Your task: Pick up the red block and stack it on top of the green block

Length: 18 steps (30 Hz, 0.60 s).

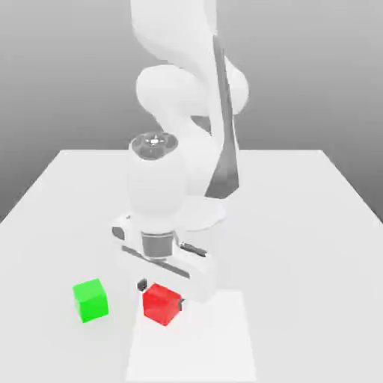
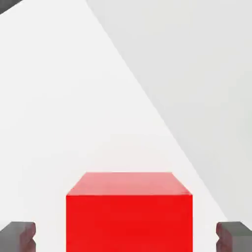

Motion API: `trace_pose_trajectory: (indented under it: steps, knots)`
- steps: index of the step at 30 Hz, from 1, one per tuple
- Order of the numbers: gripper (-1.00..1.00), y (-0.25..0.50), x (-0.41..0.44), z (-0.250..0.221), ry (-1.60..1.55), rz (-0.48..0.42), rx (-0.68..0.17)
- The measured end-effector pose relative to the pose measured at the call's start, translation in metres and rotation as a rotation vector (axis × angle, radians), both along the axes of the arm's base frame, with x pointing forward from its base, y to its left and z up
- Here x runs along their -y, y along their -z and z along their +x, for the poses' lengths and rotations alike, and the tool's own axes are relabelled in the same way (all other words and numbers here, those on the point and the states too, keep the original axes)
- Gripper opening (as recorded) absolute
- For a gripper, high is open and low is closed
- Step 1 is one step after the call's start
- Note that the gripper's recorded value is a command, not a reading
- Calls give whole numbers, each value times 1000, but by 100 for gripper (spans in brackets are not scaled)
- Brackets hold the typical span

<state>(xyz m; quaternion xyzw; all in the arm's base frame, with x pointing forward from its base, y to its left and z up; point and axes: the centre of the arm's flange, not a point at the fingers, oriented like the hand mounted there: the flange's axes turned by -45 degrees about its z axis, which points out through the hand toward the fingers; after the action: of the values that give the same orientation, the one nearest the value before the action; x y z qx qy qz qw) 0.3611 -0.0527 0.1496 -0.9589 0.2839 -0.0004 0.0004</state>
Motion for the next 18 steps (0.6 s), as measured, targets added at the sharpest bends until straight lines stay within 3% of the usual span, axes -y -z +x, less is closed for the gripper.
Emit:
trace_pose_trajectory:
  steps: [5,12,18]
  knots:
    - [-100,2,0,0,0,0,1]
    - [-100,-54,0,0,3,-1,0]
    - [-100,-86,103,-13,451,-3,0]
